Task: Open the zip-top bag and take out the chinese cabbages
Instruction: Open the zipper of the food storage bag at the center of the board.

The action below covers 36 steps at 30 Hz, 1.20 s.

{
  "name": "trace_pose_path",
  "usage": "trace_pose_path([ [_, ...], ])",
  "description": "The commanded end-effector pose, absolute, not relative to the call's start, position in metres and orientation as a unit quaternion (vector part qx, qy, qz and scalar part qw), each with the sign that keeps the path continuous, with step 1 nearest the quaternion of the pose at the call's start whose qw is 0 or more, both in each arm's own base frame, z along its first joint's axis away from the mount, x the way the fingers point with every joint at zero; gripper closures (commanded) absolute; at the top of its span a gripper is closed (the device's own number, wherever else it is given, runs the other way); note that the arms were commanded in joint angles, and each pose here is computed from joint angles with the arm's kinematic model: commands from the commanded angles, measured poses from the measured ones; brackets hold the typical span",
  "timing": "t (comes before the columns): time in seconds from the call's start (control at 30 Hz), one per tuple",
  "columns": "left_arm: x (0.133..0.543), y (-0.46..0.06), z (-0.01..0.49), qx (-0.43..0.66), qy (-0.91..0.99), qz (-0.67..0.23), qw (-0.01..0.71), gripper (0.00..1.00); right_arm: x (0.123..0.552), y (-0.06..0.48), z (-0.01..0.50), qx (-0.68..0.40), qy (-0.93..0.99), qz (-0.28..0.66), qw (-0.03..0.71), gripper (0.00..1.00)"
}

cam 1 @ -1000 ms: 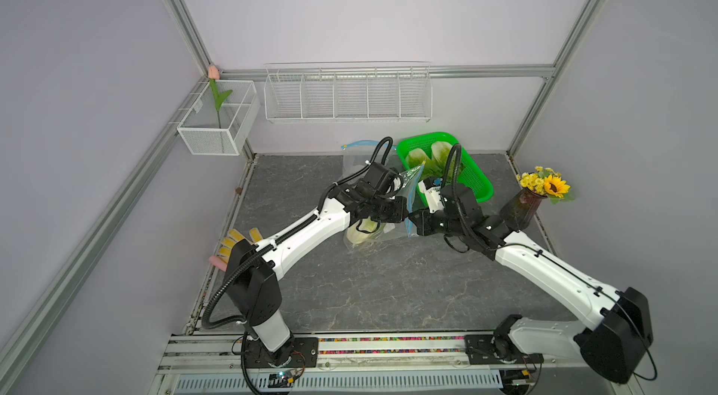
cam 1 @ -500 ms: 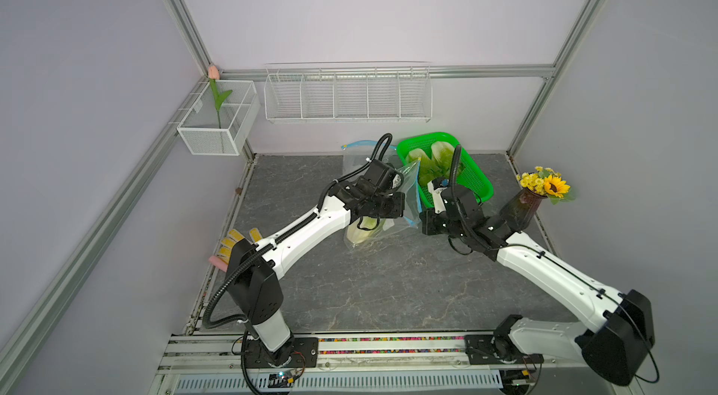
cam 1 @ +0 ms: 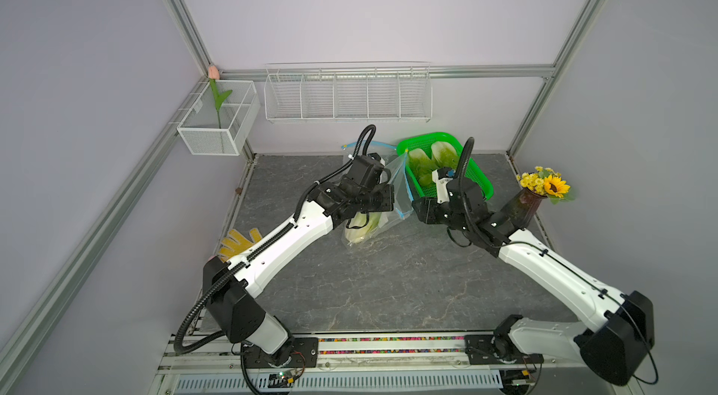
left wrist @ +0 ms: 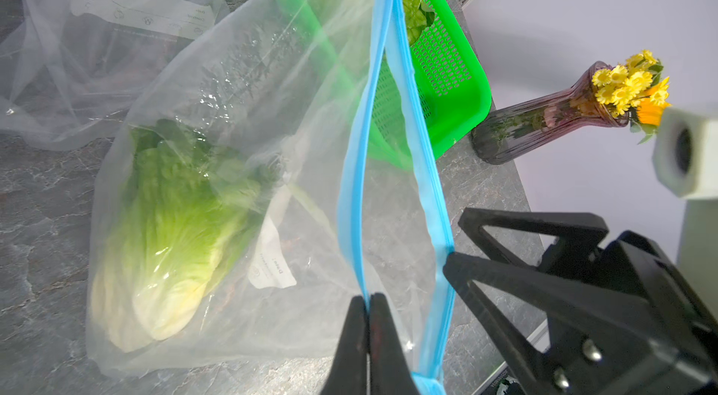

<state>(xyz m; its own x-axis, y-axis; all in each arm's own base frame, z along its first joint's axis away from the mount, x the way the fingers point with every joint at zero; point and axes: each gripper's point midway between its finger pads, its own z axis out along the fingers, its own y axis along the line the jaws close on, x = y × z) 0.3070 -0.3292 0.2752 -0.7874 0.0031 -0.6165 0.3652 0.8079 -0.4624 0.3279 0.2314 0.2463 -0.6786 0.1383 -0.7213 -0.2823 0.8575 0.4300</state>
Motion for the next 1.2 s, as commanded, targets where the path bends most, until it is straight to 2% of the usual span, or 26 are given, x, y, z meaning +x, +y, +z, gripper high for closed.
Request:
trace_pose_path([
  [0.0,0.308,-0.324,0.280,0.093,0.897,-0.292,0.320,1.00,0.347,0.248,0.273,-0.055,0.856,0.295,0.421,0.41],
  [0.17,0.308,-0.320,0.279,0.089,0.898,-0.288,0.321,1.00,0.367,0.260,0.275,-0.063,0.854,0.301,0.421,0.33],
  [0.27,0.309,-0.318,0.280,0.086,0.897,-0.287,0.324,1.00,0.373,0.265,0.269,-0.068,0.858,0.301,0.410,0.35],
  [0.33,0.309,-0.316,0.280,0.084,0.897,-0.285,0.326,1.00,0.375,0.265,0.266,-0.071,0.862,0.295,0.405,0.46],
  [0.43,0.311,-0.315,0.279,0.082,0.899,-0.283,0.325,1.00,0.374,0.267,0.266,-0.081,0.862,0.298,0.402,0.81],
  [0.5,0.313,-0.315,0.279,0.081,0.899,-0.282,0.325,1.00,0.371,0.270,0.270,-0.089,0.858,0.308,0.402,0.93],
  [0.67,0.324,-0.316,0.283,0.077,0.899,-0.280,0.329,0.98,0.362,0.277,0.283,-0.107,0.840,0.339,0.410,0.93],
  [0.9,0.346,-0.318,0.284,0.083,0.904,-0.256,0.331,0.68,0.354,0.284,0.287,-0.117,0.832,0.364,0.403,0.93],
  [1.1,0.355,-0.329,0.286,0.091,0.902,-0.267,0.326,0.54,0.353,0.284,0.285,-0.117,0.833,0.361,0.402,0.93],
  [1.17,0.357,-0.331,0.283,0.093,0.904,-0.265,0.322,0.56,0.353,0.282,0.285,-0.115,0.834,0.357,0.404,0.93],
])
